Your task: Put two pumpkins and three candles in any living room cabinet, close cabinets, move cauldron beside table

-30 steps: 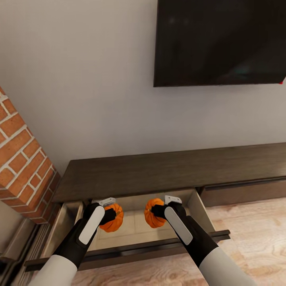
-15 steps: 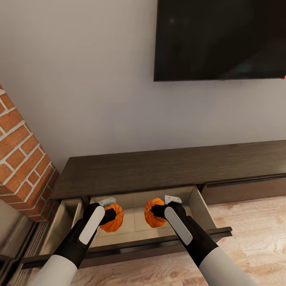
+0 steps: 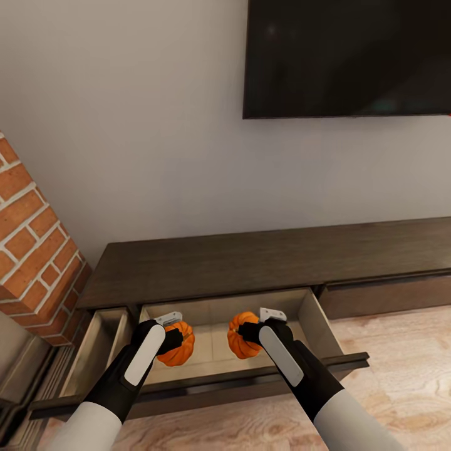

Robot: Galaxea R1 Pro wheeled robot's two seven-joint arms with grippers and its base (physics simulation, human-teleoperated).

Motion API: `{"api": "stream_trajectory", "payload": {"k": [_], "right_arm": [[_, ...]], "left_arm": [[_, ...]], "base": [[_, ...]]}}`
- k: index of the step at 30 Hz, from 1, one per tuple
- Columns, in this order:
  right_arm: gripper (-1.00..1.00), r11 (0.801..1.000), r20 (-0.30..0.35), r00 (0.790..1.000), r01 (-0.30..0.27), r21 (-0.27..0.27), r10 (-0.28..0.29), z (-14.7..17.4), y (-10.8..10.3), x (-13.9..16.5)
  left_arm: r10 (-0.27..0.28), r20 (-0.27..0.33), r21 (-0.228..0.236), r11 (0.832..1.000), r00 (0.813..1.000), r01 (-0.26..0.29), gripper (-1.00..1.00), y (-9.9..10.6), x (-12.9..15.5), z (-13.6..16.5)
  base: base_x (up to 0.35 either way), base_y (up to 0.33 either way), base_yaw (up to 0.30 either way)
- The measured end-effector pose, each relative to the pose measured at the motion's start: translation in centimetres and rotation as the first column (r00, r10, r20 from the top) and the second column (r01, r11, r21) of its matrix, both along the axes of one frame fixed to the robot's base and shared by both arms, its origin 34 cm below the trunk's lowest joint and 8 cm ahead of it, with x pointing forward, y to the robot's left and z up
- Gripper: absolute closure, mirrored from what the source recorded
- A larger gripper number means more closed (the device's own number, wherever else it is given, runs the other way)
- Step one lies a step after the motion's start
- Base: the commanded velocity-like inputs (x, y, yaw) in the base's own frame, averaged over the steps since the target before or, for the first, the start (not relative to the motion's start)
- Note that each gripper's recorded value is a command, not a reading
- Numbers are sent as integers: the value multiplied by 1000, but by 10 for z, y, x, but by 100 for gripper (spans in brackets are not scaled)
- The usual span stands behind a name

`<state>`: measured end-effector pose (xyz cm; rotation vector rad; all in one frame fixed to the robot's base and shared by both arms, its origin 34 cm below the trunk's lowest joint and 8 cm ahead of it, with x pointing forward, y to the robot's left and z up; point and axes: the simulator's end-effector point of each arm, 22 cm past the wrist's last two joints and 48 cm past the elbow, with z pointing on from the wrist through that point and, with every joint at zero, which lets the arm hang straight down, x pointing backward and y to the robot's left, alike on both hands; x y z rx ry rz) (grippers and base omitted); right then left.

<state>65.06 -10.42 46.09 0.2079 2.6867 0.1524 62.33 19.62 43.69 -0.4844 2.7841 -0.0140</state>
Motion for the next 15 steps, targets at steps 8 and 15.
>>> {"api": "stream_trajectory", "payload": {"k": [8, 15], "right_arm": [[100, 999, 87, 996, 30, -45, -26, -9, -12, 13], [100, 998, 101, 994, 39, -43, -34, -23, -13, 12]], "left_arm": [[-2, 1, 0, 1000, 1000, 2, 100, -1, -4, -17], [-3, 1, 2, 1000, 1000, 3, 100, -1, -7, -32]], "base": [[0, 0, 0], [0, 0, 0]]}}
